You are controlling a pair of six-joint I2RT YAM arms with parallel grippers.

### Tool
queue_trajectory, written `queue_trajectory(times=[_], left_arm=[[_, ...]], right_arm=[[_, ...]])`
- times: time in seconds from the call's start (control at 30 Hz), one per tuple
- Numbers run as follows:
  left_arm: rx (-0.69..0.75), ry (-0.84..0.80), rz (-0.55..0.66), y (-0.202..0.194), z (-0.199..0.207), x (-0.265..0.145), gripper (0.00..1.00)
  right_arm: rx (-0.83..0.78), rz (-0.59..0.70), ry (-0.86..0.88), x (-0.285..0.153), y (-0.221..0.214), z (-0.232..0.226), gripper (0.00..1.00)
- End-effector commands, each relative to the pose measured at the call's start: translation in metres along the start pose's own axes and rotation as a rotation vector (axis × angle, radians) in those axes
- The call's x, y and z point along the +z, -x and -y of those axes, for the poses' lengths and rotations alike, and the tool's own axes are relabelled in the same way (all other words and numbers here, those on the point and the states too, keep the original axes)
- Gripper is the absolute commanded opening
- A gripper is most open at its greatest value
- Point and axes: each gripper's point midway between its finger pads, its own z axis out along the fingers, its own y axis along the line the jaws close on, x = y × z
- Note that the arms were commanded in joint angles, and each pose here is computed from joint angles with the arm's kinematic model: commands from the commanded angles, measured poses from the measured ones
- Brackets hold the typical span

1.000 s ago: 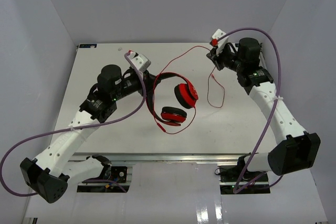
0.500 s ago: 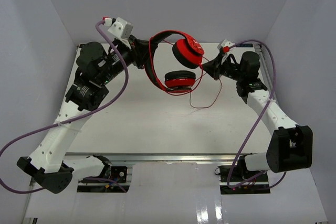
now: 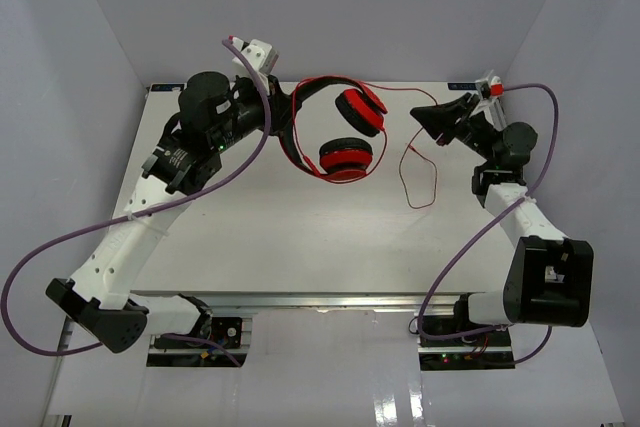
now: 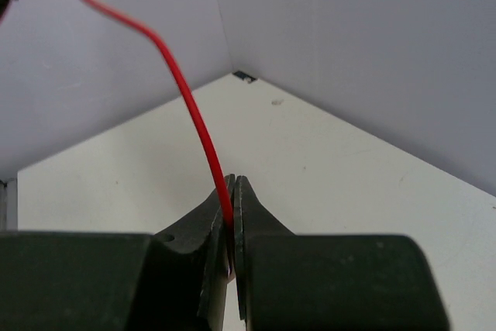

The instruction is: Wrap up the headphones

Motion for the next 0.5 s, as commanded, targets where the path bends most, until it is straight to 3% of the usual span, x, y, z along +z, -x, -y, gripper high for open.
queue_trajectory(times=[0.0, 0.27, 0.47], left_arm=[[0.003, 0.026, 0.033, 0.011, -0.001, -0.021, 0.0], [-0.03, -0.004, -0.046, -0.023, 0.002, -0.02, 0.0], [-0.049, -0.031, -0.025, -0.018, 0.008, -0.021, 0.0]], right_arm=[[0.014, 0.206, 0.039, -0.019, 0.044, -0.014, 0.08], [0.004, 0.318, 0.045, -0.036, 0.067, -0.018, 0.08], [0.022, 0.243, 0.027, -0.035, 0.049, -0.009, 0.08]])
